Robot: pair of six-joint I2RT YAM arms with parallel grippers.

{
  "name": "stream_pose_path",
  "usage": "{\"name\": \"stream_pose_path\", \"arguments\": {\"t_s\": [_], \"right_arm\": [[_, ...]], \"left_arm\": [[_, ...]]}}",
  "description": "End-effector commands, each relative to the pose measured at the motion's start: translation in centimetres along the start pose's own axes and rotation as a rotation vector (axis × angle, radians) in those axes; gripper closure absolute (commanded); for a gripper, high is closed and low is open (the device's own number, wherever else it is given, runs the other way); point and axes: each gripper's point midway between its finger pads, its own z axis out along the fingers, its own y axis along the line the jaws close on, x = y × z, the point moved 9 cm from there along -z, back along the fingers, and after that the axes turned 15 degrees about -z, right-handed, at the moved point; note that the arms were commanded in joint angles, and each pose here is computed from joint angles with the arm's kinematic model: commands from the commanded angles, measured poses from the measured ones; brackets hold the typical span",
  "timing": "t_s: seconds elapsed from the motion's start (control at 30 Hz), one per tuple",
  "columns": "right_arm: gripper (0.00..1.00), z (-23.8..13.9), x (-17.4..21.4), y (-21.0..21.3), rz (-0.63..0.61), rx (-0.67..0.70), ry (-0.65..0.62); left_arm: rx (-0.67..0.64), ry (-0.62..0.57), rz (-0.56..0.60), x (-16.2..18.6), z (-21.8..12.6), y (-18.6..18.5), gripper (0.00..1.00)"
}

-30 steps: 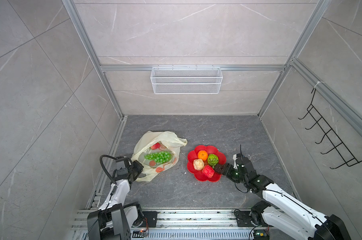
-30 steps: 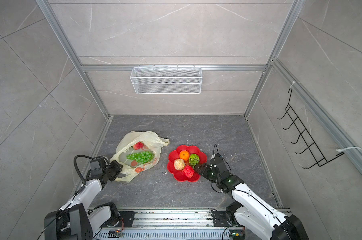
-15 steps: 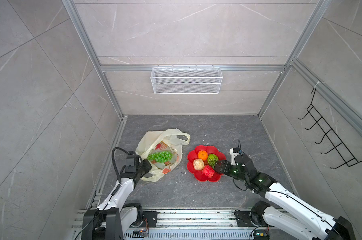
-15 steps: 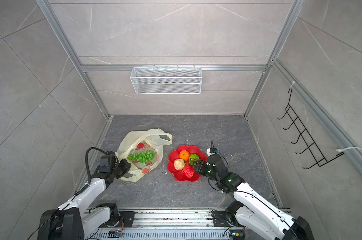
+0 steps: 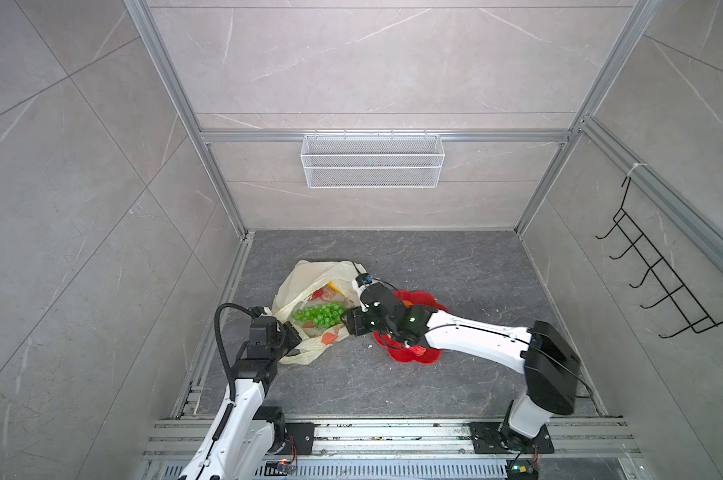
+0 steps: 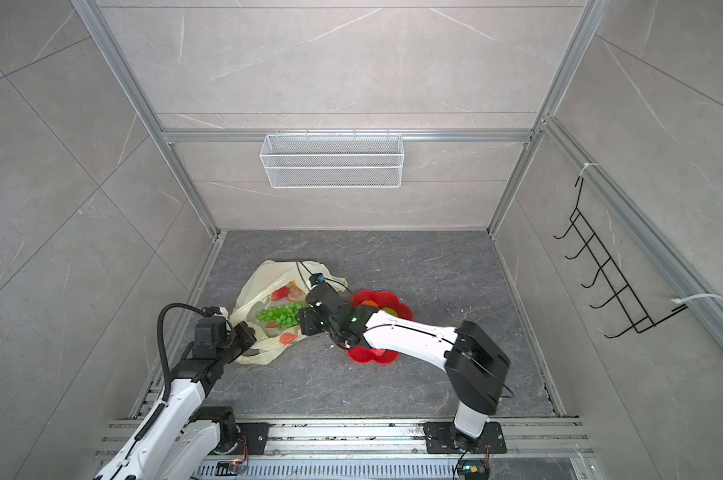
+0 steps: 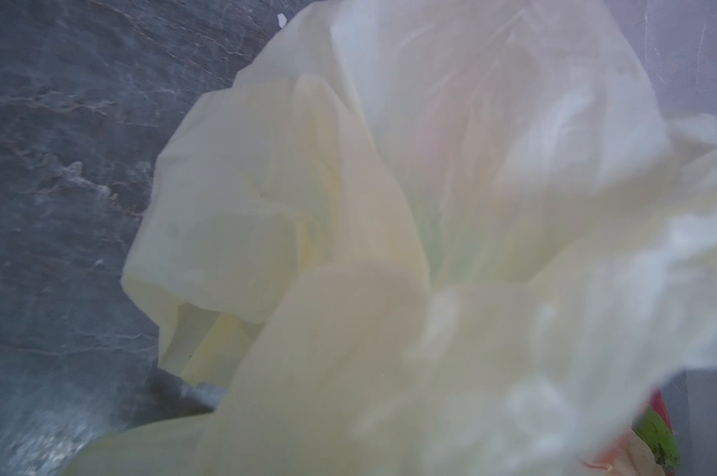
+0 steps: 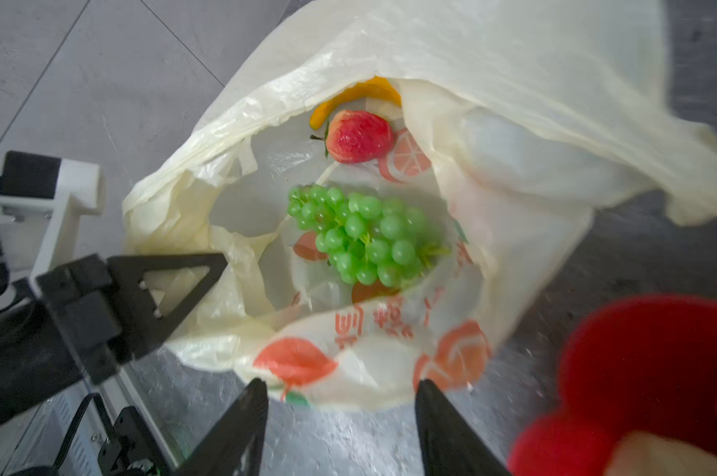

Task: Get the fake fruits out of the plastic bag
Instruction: 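Reach the right gripper back into the bag toward the green grapes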

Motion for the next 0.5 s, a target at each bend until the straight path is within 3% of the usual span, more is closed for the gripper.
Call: {"name": "stream_pose_path", "arguments": {"t_s": [0.0,0.3,0.47], "right_arm": [[0.42,2.7,-0.5,0.9,-0.079,-0.020,0.058],[0.44,10.0,-0.8,2.5,-0.184,-0.059,0.128],[0.41,13.1,-1.5,2.5,-0.241,-0.009,0.111]], "left_arm": [[-0.065,-0.014,-0.015,0.4,-0.7,1.1,1.00],[-0.084,-0.051,0.060,-0.5,-1.2,0.5,1.00],[-0.046,-0.042,0.072,-0.4,-0.9,0.3,1.00]]}}
